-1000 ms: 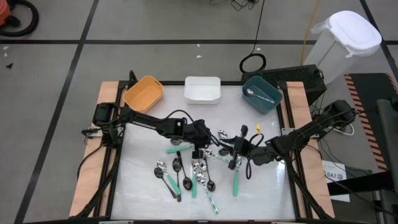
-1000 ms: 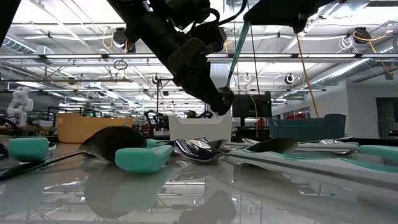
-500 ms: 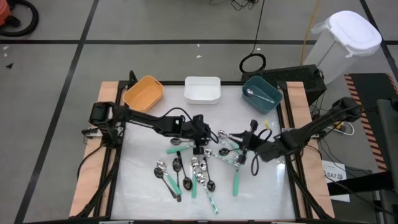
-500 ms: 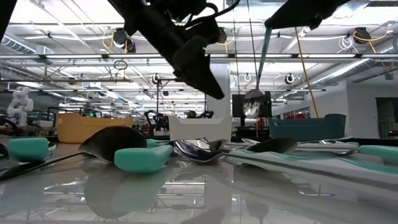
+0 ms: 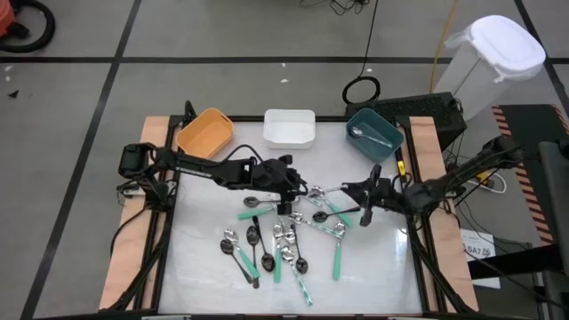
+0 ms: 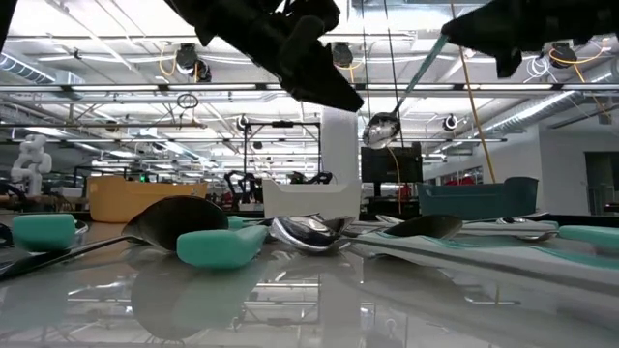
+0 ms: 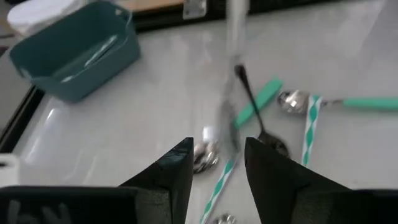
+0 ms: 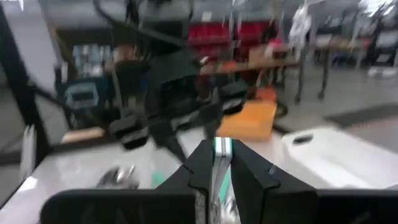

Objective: Sort silverware by color (type)
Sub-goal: Put the blue patterned spoon into the blue bin

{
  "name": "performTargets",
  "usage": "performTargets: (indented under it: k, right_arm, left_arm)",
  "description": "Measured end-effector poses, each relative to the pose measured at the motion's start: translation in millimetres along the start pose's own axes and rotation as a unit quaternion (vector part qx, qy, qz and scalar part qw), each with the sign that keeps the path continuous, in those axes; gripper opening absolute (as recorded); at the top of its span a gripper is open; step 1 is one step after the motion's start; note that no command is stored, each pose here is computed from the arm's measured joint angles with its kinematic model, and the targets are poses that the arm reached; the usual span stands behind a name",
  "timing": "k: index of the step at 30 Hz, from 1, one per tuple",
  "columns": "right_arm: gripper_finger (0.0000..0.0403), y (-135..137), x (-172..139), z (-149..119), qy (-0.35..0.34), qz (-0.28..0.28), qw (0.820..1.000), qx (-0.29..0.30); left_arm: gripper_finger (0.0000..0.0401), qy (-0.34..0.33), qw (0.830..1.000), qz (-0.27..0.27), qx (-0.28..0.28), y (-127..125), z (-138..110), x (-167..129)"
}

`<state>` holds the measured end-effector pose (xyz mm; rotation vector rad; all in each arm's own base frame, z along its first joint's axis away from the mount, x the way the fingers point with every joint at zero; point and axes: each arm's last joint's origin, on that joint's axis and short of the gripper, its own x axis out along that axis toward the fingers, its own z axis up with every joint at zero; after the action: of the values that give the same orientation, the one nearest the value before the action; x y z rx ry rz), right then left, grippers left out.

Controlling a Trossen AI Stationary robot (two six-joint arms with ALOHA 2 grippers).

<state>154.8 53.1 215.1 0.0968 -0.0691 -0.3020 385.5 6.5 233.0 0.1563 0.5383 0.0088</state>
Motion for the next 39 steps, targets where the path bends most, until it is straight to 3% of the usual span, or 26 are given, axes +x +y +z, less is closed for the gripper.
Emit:
performTargets:
  k: [4, 12, 32, 35, 39]
  right_arm:
    - [0.0031, -11, -7, -12, -0.058, -0.007, 0.998, -0.005]
    - [0.0032, -15, -12, 1, -0.152, 0.041, 0.986, -0.052]
    - [0.0032, -22, -14, 12, -0.209, 0.055, 0.97, -0.111]
    - [0.0032, -22, -14, 13, -0.212, 0.055, 0.969, -0.115]
    - [0.0033, -22, -14, 13, -0.214, 0.052, 0.968, -0.123]
  left_arm:
    - [0.0145, -0.026, 1.0, -0.013, -0.013, 0, 4, -5]
    - [0.0145, -0.072, 0.996, 0.014, -0.049, 11, 17, -16]
    - [0.0144, -0.136, 0.987, 0.043, -0.07, 33, 26, -18]
    - [0.0125, -0.146, 0.987, 0.032, -0.065, 34, 27, -19]
    - [0.0066, -0.143, 0.988, 0.031, -0.051, 34, 27, -19]
